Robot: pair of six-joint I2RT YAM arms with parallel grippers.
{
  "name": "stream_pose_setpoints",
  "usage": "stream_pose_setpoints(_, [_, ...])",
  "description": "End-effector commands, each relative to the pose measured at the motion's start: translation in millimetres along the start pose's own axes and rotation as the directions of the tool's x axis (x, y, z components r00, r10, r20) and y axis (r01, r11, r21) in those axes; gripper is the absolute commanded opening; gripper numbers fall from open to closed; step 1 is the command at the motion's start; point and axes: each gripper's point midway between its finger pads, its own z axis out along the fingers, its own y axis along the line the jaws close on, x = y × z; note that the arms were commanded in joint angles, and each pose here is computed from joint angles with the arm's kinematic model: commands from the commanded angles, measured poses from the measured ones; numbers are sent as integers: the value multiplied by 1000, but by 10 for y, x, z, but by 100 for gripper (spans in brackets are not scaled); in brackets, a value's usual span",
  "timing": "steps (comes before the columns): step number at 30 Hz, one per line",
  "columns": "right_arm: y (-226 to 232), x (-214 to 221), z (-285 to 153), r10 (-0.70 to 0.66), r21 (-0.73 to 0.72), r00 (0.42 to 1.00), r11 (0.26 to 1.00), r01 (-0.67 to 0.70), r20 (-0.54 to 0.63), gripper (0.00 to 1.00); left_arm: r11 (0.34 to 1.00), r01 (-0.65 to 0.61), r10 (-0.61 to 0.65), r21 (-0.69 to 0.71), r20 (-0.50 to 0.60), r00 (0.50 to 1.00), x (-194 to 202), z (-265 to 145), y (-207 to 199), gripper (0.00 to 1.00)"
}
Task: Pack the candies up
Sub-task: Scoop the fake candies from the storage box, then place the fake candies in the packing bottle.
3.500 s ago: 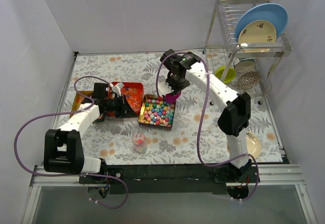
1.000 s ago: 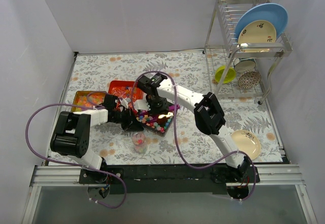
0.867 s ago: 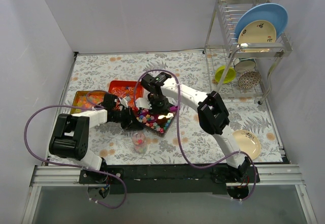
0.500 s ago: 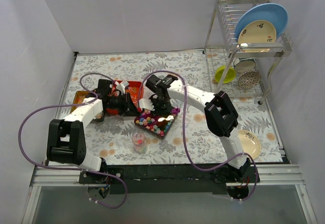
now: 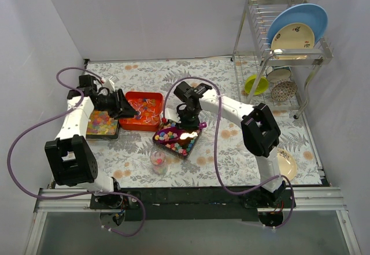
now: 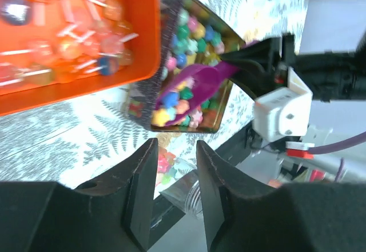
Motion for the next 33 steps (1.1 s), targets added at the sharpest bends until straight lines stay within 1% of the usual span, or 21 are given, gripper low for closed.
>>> stream_pose_setpoints(1, [-73,-187,-344,-28,64,990,998,19,137,1,999,47,-45,-14,76,996,-237,-288,86,33])
stream_pose_setpoints(5, [-51,-128,-413,-22,67,987,998,11,162,1,998,60,-55,-32,139,989,-413,-413,181,33])
stream_pose_setpoints(9, [-8,-61,-464,-9,69,981,998,-4,192,1,998,49,-43,-27,176,983,-523,-481,198,34])
stream_pose_setpoints(12, [-9,-74,-562,-15,90,970,996,-7,243,1,1000,19,-21,12,191,981,-543,-503,145,36])
stream_pose_setpoints(13, [59,-107,-606,-16,81,958,997,-8,286,1,999,14,-20,34,190,982,-524,-494,122,36])
stream_pose_setpoints(15, [-3,-138,-710,-21,122,936,992,-24,352,1,999,-10,2,42,198,980,-505,-492,120,38])
stream_pose_setpoints(16, [76,-145,-743,-27,125,927,992,-22,375,1,999,-15,7,39,197,980,-461,-481,125,38])
stream_pose_setpoints(18, [45,-233,-893,-71,195,910,981,-11,409,1,999,-31,25,25,204,979,-432,-476,148,39])
stream_pose_setpoints(20, [54,-250,-919,-86,224,900,975,-13,427,1,999,-36,36,-3,217,975,-409,-483,185,39])
stream_pose_setpoints(23, [41,-313,-1072,-97,252,894,967,-19,437,1,999,-40,40,-1,227,973,-409,-489,171,40])
stream_pose_setpoints(24, [79,-313,-1101,-88,242,896,970,-23,435,1,999,-41,40,0,229,973,-413,-487,171,40])
stream_pose_setpoints(27, [68,-400,-1302,-120,271,893,963,-2,434,1,1000,-30,31,-5,227,973,-427,-454,225,40])
stream_pose_setpoints(29, [127,-408,-1371,-120,256,899,967,10,420,1,1000,-26,29,-16,231,973,-457,-439,260,40])
stream_pose_setpoints(30, [87,-483,-1496,-140,278,897,960,20,418,1,999,-21,29,-34,240,970,-489,-444,290,40])
stream_pose_setpoints(31, [172,-457,-1502,-117,241,907,970,17,404,1,999,-18,27,-39,246,969,-507,-447,297,40])
stream_pose_setpoints(33, [167,-565,-1634,-146,252,909,967,47,391,1,999,-13,26,-50,263,965,-534,-459,310,40])
